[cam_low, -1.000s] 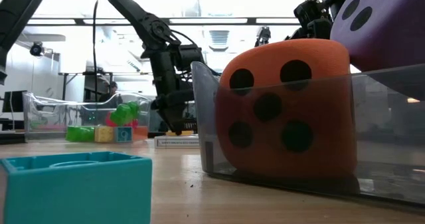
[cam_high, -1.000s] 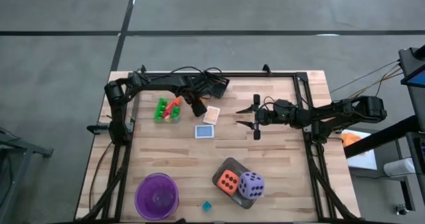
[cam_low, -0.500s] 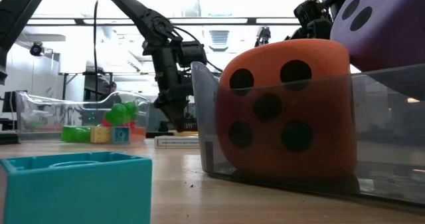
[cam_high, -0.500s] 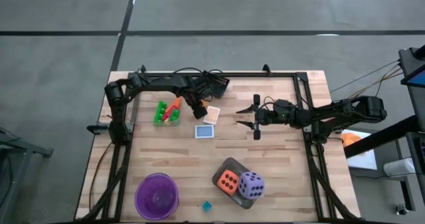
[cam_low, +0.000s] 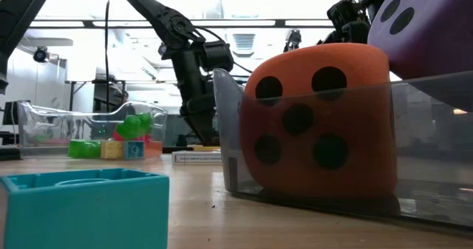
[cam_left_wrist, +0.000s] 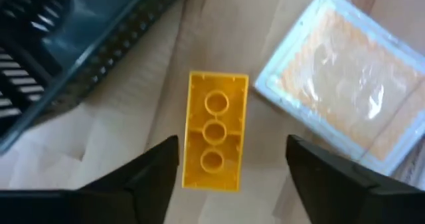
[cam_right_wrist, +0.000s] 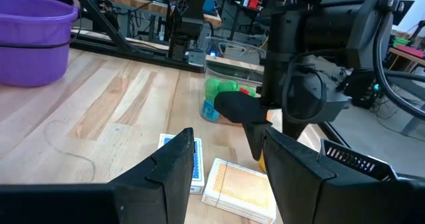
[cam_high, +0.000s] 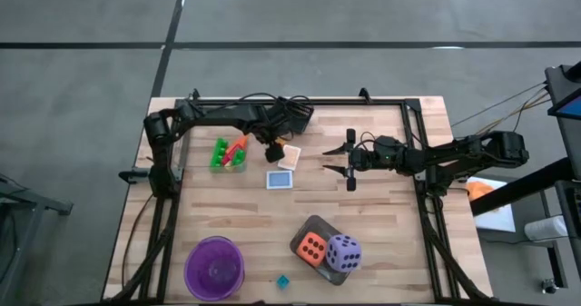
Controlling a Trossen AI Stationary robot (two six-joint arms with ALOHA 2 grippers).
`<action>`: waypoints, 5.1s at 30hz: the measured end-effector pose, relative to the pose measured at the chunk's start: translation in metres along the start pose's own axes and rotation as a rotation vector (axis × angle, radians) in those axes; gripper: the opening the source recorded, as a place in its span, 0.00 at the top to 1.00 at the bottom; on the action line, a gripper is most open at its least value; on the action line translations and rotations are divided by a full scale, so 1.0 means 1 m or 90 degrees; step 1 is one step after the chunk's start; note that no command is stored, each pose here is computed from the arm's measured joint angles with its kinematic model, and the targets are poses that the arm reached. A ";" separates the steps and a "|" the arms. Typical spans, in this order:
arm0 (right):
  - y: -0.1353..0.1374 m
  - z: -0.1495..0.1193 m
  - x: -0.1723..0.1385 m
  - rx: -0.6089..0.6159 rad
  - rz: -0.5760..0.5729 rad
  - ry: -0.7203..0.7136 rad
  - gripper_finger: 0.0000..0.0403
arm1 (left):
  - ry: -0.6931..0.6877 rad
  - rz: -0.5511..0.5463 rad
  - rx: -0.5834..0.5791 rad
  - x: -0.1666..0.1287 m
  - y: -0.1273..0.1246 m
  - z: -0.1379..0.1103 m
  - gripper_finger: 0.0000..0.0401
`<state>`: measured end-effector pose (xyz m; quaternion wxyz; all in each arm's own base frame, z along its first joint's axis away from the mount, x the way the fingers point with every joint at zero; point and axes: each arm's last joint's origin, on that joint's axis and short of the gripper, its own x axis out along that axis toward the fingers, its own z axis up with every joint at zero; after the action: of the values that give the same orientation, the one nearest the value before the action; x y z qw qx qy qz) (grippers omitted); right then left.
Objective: Pick & Place Toys
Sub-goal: Put the yellow game piece into the transparent bin, then put the blue playing card box into the black bin
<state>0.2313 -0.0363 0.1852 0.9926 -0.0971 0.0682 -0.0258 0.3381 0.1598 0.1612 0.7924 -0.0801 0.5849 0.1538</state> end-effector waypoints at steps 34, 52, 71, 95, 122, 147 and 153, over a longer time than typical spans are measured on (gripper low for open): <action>0.000 -0.002 0.000 0.011 0.003 0.014 0.57 | 0.080 0.004 -0.012 0.005 -0.003 -0.012 0.67; 0.005 -0.004 0.012 0.048 0.091 -0.081 0.57 | -0.458 -0.159 0.082 -0.094 -0.029 -0.073 0.67; 0.003 -0.010 0.064 0.098 0.133 -0.162 0.57 | -0.330 0.029 -0.126 -0.103 -0.021 -0.201 0.67; 0.004 -0.008 0.060 0.116 0.138 -0.122 0.57 | -0.312 0.047 -0.270 -0.123 -0.018 -0.197 0.30; -0.008 0.052 0.131 0.131 0.141 0.288 0.08 | -0.638 -0.001 0.032 -0.173 -0.039 -0.169 0.29; 0.008 0.014 0.245 0.048 0.141 0.595 0.09 | -0.784 -0.017 0.034 -0.223 -0.034 -0.218 0.29; 0.012 -0.003 0.262 0.035 0.164 0.656 0.09 | -0.784 -0.018 0.033 -0.223 -0.034 -0.218 0.29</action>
<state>0.4907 -0.0417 0.1459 0.8279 -0.0367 0.5575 0.0501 0.0931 0.0275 0.3060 0.9883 0.0348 0.0224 0.1469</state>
